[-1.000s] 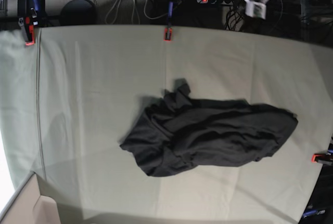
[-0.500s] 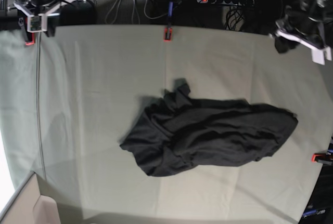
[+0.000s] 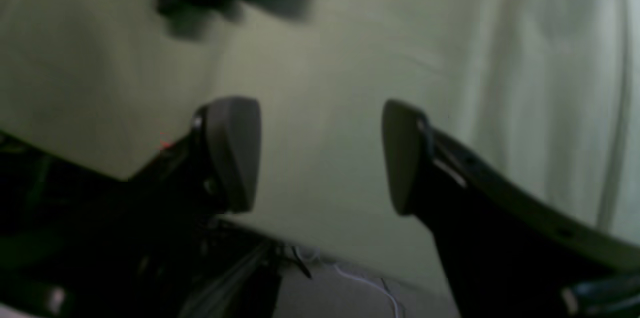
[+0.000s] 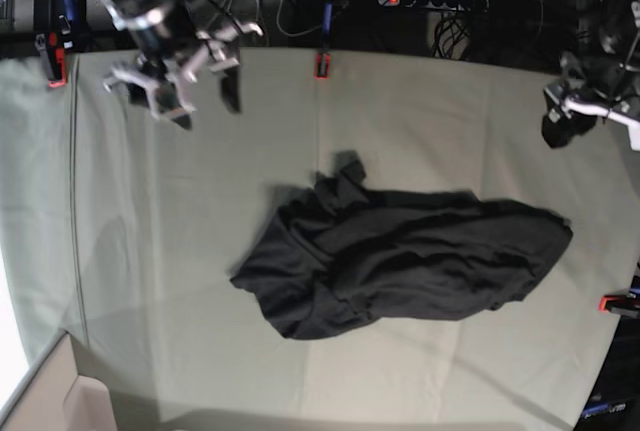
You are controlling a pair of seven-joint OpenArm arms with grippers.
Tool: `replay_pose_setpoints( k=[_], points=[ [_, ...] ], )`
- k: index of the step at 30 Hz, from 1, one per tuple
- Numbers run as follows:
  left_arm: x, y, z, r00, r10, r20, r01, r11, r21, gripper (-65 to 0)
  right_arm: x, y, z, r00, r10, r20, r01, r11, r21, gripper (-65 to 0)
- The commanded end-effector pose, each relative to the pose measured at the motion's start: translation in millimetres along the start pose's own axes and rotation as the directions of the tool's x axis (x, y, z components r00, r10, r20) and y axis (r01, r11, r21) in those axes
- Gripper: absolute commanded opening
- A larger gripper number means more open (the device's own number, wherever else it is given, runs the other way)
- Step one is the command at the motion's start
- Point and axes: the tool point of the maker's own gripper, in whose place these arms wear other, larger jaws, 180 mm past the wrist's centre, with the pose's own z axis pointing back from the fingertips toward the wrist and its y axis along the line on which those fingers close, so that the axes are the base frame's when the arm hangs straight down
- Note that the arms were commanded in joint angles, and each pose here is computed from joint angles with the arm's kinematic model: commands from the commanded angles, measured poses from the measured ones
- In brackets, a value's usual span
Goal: Layout the t-shirt on the table in an organized manner, then fold the t-shirt properly
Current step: 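Move the right gripper down onto the black t-shirt's bunched end and grasp, then pull the grasped shirt edge away from the shirt with the right gripper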
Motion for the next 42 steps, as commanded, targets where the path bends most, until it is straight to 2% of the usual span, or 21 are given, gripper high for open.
replay_pose_setpoints(
  k=[1, 8, 14, 21, 26, 32, 37, 42],
  points=[
    [5, 4, 1, 1.0, -0.025, 0.017, 0.025, 1.0, 0.018, -28.8, 16, 7, -6, 0.999, 0.009, 0.037, -0.01, 1.0, 0.025, -26.0],
    [8, 23, 1, 0.995, -0.094, 0.02, 0.091, 0.989, 0.119, -28.4, 57, 54, -62, 0.993, 0.111, 0.03, -0.114, 0.979, 0.169, -26.1],
    [3, 33, 6, 0.994, -0.111, 0.003, 0.109, 0.982, 0.155, -28.4, 60, 73, -103, 0.996, 0.083, -0.007, -0.08, 0.977, 0.198, -25.8],
    [14, 58, 21, 0.997, -0.064, 0.051, 0.051, 0.973, 0.225, -28.3, 48, 84, -138, 0.994, 0.076, -0.081, -0.057, 0.975, 0.217, -25.8],
    [16, 63, 24, 0.997, -0.06, 0.055, 0.046, 0.97, 0.238, -28.3, 41, 86, -156, 0.994, 0.072, -0.086, -0.052, 0.974, 0.222, -25.7],
    [16, 64, 24, 0.997, -0.061, 0.055, 0.046, 0.969, 0.242, -28.3, 30, 90, -162, 0.994, 0.065, -0.089, -0.043, 0.972, 0.232, -25.7],
    [16, 64, 24, 0.997, -0.061, 0.055, 0.046, 0.969, 0.242, -28.3, 20, 125, -162, 0.992, 0.101, -0.082, -0.072, 0.95, 0.305, -25.7],
    [16, 64, 24, 0.997, -0.061, 0.055, 0.046, 0.969, 0.242, -28.3, 11, 138, -174, 0.991, 0.097, -0.092, -0.062, 0.943, 0.327, -25.7]
  ],
)
